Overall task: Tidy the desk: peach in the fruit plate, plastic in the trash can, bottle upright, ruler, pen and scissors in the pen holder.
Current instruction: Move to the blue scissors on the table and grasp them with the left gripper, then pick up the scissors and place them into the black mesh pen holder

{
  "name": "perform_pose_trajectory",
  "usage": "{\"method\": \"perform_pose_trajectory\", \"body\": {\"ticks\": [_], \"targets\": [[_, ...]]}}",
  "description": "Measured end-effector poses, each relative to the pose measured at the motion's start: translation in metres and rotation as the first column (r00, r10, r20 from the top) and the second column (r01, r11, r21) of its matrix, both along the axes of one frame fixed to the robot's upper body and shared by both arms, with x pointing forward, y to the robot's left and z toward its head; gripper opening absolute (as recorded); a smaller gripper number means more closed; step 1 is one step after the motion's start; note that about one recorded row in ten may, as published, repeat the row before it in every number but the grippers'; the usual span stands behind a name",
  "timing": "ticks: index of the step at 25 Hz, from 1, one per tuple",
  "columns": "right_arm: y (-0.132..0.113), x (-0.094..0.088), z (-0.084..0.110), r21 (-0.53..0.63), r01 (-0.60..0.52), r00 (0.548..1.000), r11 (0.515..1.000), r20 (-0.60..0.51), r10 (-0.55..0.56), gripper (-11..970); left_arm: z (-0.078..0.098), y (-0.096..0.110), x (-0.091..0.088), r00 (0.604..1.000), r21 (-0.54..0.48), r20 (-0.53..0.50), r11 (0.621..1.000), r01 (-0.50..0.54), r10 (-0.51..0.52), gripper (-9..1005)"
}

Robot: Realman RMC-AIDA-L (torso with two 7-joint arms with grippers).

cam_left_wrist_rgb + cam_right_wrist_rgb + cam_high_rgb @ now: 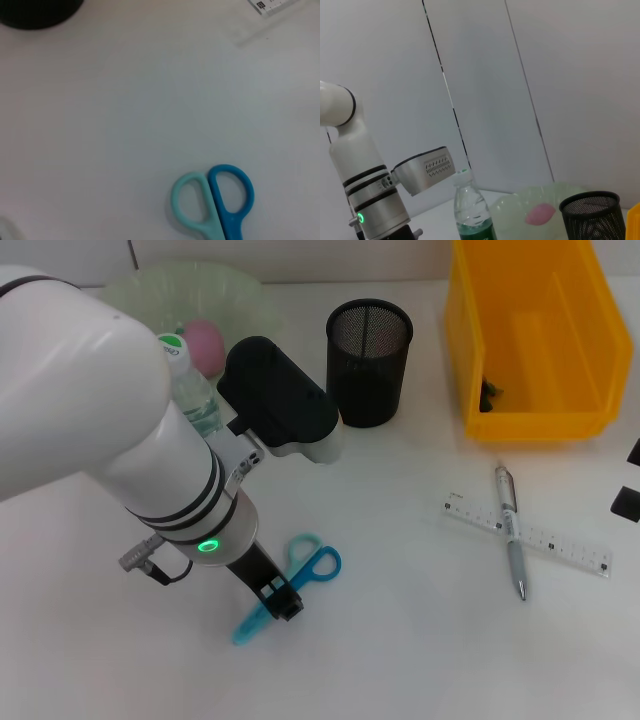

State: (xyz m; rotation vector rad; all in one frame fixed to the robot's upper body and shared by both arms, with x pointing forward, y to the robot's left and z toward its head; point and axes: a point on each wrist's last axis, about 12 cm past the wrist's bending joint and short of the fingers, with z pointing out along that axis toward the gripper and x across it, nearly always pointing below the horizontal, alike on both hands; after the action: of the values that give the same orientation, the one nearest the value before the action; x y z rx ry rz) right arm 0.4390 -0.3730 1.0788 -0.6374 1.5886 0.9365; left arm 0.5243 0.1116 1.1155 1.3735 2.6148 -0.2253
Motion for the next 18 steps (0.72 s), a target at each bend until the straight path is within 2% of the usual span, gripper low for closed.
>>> {"method": "perform_pose_trajectory", "body": {"ticks": [12,18], "targets": [[-0.0004,0.0002,0.0001,0.000,0.004,1.000,1.000,0.003,-0.004,742,0.0004,-0.0007,0.0003,1.000,0.000,0.012,1.000,0.007,-0.007,243],[-0.0005,0.0002,0.0002,0.000,0.006,1.000,1.000,0.004,-0.006,742,0.0065,-0.0037,0.0002,0.999,-0.022,0.037,1.000,0.020,-0.019,223]]}}
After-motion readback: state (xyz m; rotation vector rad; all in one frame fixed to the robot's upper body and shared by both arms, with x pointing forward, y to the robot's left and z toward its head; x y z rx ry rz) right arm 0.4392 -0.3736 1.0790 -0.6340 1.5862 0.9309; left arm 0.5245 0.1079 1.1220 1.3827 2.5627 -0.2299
